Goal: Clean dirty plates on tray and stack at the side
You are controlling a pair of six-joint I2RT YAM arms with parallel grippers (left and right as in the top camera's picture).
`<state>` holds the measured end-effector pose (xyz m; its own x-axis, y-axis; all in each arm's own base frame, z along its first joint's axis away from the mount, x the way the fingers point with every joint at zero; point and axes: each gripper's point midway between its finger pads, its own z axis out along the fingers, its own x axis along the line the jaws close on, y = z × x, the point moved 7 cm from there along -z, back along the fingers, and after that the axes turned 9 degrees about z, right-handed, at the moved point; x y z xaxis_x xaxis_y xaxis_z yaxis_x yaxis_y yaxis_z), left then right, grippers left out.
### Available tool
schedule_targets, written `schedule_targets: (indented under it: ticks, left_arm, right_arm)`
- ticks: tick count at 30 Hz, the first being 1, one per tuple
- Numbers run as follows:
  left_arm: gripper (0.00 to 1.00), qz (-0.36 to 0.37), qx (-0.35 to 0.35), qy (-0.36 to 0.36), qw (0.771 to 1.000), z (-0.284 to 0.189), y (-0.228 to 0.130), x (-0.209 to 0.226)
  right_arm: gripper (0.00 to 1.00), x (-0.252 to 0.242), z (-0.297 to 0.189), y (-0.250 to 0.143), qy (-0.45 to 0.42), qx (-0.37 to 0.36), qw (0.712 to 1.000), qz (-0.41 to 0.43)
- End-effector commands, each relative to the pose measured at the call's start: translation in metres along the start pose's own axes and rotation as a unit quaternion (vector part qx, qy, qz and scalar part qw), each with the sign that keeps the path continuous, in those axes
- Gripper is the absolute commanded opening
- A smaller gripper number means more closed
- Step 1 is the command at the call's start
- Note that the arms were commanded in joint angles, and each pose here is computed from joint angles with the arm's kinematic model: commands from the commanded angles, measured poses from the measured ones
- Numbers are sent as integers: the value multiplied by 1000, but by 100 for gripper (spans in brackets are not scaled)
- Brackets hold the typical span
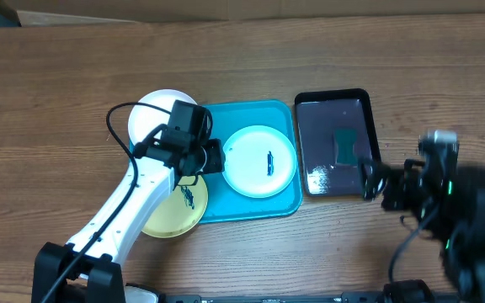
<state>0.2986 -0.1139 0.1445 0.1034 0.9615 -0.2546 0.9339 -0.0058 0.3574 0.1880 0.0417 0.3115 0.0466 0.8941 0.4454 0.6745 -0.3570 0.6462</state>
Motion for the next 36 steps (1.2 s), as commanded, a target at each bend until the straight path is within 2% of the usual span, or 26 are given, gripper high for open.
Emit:
schedule_targets:
  ticks: [1,4,7,8,18,23,30,36]
  left_arm:
    - [43,-15,2,12,1000,9,-9,1]
    - [40,-13,5,12,1000,13,-14,1]
    - [36,-12,3,13,1000,16,-16,2]
    - [36,-12,1,12,1000,16,-16,2]
    - [34,-8,3,11,1000,19,-19,1]
    - [34,-16,19,16,1000,29,-23,1]
    - [33,-25,50,24,998,52,-30,6]
    - [28,-28,46,20,998,55,-28,5]
  right_arm:
    - [100,16,11,36,-26,58,998,0]
    - [100,21,25,51,-41,99,994,8]
    - [77,19,46,56,-51,118,992,12]
    - [75,18,54,57,-54,125,991,13]
    - [77,-1,114,46,-99,203,974,27]
    - [79,-10,139,40,-111,235,966,5]
    - [79,-20,155,39,-140,238,961,-3]
    - [79,-22,158,40,-141,228,963,-17]
